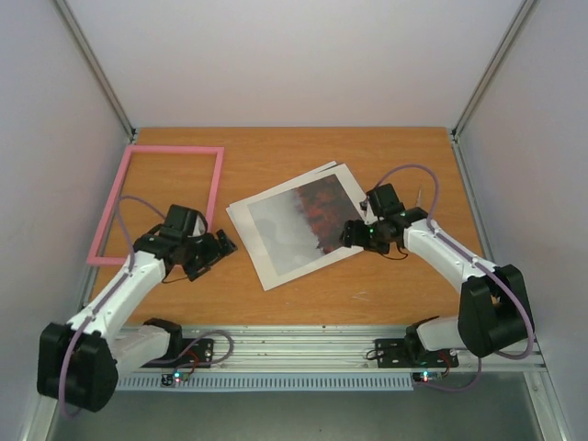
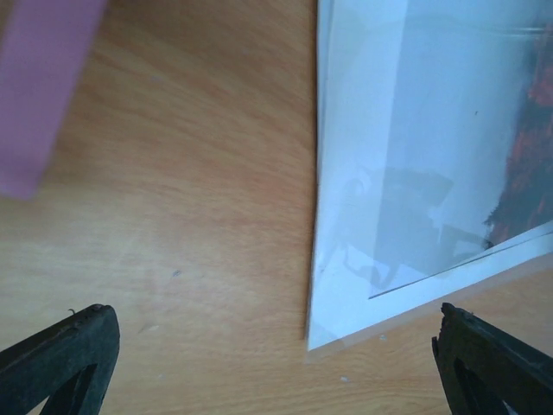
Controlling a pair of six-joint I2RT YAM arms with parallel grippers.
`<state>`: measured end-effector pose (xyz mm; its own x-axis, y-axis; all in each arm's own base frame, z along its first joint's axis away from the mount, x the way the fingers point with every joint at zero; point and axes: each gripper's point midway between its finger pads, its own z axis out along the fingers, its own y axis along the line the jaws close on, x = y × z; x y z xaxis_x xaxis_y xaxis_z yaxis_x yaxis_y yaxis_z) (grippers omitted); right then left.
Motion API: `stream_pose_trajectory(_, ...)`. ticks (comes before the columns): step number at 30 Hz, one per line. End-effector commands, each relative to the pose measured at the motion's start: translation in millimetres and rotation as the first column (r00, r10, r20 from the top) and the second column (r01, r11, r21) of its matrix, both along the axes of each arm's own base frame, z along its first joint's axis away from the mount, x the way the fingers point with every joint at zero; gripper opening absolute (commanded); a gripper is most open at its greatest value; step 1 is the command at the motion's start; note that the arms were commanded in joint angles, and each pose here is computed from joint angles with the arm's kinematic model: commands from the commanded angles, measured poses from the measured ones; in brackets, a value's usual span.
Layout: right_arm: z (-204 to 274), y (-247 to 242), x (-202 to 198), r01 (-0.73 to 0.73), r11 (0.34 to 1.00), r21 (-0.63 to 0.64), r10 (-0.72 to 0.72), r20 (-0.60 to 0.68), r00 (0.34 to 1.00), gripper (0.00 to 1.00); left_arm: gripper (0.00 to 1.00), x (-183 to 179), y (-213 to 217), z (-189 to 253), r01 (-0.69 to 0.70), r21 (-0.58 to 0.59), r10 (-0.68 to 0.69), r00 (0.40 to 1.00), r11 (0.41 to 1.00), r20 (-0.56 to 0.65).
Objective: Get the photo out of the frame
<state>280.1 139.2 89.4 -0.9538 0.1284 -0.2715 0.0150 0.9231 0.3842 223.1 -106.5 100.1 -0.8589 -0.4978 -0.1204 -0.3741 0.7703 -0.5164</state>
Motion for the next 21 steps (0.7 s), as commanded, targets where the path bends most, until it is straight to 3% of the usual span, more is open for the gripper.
stream_pose_trajectory(1, -2.6, 9.0, 2.6, -0.001, 1.0, 0.006, 0.001, 0.018, 1.0, 0.81, 0.99, 32.7, -35.1, 3.3, 0.034, -0.131, -0.027, 0.998, 0.991, 0.056)
stream_pose_trajectory(9, -4.4, 17.4, -3.3, -0.004, 1.0, 0.01, 0.004, 0.008, 1.0, 0.81, 0.99, 66.0, -66.3, -23.1, 0.095, -0.135, -0.096, 0.995, 0.986, -0.003)
stream_pose_trajectory(21, -4.9, 17.4, -10.5, -0.025, 1.0, 0.001, 0.025, 0.015, 1.0, 0.8, 0.99, 96.6, -72.7, -64.9, 0.097, -0.075, -0.105, 0.989, 0.992, -0.1)
